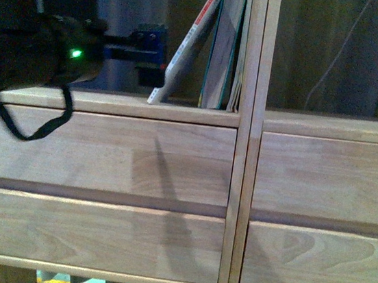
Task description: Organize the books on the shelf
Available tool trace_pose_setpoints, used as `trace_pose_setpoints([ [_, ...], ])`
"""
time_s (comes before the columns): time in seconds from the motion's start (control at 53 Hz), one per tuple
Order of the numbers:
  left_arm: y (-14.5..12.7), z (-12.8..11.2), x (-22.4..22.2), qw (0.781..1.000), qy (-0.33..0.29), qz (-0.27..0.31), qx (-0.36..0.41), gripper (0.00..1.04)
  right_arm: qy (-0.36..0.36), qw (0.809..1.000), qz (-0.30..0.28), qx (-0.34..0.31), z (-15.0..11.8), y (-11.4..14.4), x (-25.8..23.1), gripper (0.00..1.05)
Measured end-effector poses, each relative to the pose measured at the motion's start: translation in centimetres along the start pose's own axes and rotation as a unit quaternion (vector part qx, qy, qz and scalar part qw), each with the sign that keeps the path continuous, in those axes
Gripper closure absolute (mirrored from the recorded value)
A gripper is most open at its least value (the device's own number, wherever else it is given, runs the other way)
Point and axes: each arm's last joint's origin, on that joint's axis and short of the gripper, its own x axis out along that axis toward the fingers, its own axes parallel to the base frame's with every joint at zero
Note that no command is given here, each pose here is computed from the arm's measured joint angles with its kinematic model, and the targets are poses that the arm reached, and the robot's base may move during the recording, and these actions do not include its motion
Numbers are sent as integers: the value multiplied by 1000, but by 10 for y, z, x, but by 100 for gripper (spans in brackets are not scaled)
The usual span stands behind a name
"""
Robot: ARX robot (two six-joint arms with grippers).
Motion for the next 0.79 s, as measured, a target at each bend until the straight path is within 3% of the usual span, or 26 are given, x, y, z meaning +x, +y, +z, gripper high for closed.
trace_pose_setpoints([
  [0.264,33,7,-110,1000,-6,-2,-28,7,-35,982,-116,-148,3,-14,4,7],
  [0.396,43,9,-164,999,-20,-7,-41,7,-22,967,-139,-212,4,-13,4,11],
  [0.491,41,10,-186,992,47,112,-38,22,63,958,-164,-225,-9,-11,-2,26],
  [0.547,40,2,-197,984,81,153,-32,31,87,954,-168,-232,-18,-10,-6,35],
  [0.792,31,-34,-223,979,117,163,-24,70,95,949,-168,-250,-41,-6,-20,73],
])
